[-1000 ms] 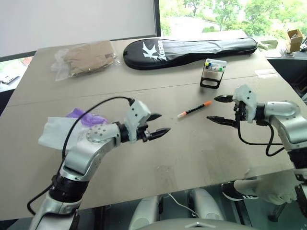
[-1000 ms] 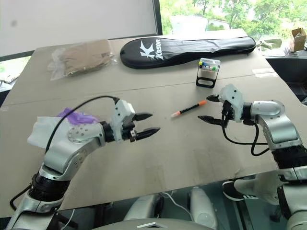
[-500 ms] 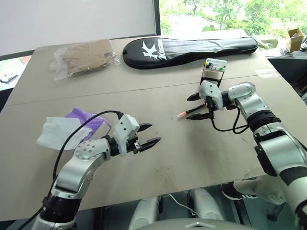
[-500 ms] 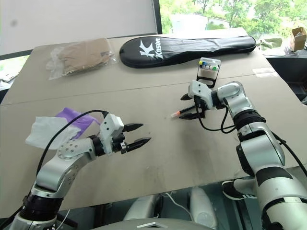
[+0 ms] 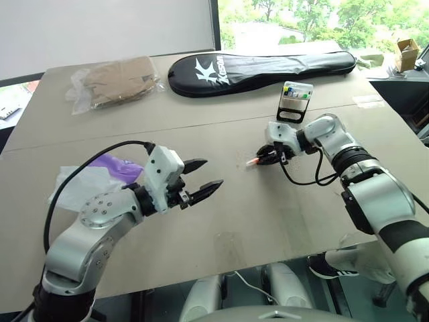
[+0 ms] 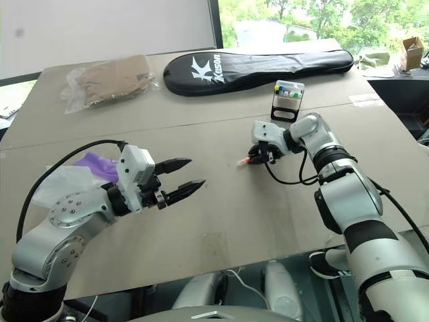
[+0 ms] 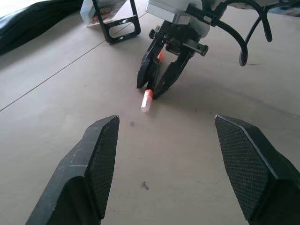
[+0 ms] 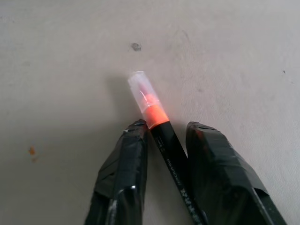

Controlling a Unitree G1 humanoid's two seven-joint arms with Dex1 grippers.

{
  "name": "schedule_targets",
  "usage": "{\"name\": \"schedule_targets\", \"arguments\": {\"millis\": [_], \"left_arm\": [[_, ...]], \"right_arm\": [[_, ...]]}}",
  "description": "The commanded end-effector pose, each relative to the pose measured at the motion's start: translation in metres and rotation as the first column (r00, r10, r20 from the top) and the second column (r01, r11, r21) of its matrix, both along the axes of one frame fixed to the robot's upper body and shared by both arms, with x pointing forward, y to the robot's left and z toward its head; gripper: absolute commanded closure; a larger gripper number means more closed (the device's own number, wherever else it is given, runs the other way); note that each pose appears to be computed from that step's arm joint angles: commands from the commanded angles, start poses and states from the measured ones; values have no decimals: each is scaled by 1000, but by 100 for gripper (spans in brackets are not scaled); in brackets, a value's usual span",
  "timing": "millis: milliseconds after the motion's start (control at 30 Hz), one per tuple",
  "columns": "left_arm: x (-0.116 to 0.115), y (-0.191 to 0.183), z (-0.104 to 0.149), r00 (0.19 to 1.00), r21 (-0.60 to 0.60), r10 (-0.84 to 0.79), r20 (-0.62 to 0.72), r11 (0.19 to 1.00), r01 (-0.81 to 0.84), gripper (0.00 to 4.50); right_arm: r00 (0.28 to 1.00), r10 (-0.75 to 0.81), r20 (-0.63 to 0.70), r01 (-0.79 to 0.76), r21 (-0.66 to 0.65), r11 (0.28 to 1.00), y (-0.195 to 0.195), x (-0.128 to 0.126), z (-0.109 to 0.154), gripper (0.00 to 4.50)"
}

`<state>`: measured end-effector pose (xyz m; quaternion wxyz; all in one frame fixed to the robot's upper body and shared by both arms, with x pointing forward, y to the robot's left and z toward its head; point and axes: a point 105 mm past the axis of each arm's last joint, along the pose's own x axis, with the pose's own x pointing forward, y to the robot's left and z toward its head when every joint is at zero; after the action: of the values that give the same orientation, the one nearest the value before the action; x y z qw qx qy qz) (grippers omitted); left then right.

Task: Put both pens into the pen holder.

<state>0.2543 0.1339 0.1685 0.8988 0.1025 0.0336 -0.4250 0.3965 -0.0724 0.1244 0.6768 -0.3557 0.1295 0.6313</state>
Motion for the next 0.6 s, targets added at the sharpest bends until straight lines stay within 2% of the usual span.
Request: {"name": "schedule_targets", "arguments": {"millis": [33, 133, 200, 300, 533, 600], "left_arm": [[-5, -2, 12, 999, 1, -3, 44, 1000, 3, 115], [-4, -3, 12, 999, 3, -1, 46, 1000, 1, 115], [-3, -3, 13, 999, 2, -1, 48, 1000, 0, 115], [-2, -4, 12, 999, -3, -9, 46, 1000, 9, 115], [1, -8, 10, 999, -12, -35, 33, 999, 36, 115], [2, -9, 10, 999, -12, -42, 34, 999, 43, 115]], "right_arm": [[997, -4, 78, 6, -15, 1000, 2, 6, 10, 288], [980, -35, 196, 71, -183, 981, -13, 18, 2, 288], [978, -40, 205, 88, -229, 969, -20, 20, -1, 288], [991, -64, 116, 84, -177, 981, -20, 15, 4, 288], [993, -90, 79, 101, -147, 984, -27, 14, 9, 288], [992, -100, 78, 106, -85, 991, -31, 12, 8, 288]]}}
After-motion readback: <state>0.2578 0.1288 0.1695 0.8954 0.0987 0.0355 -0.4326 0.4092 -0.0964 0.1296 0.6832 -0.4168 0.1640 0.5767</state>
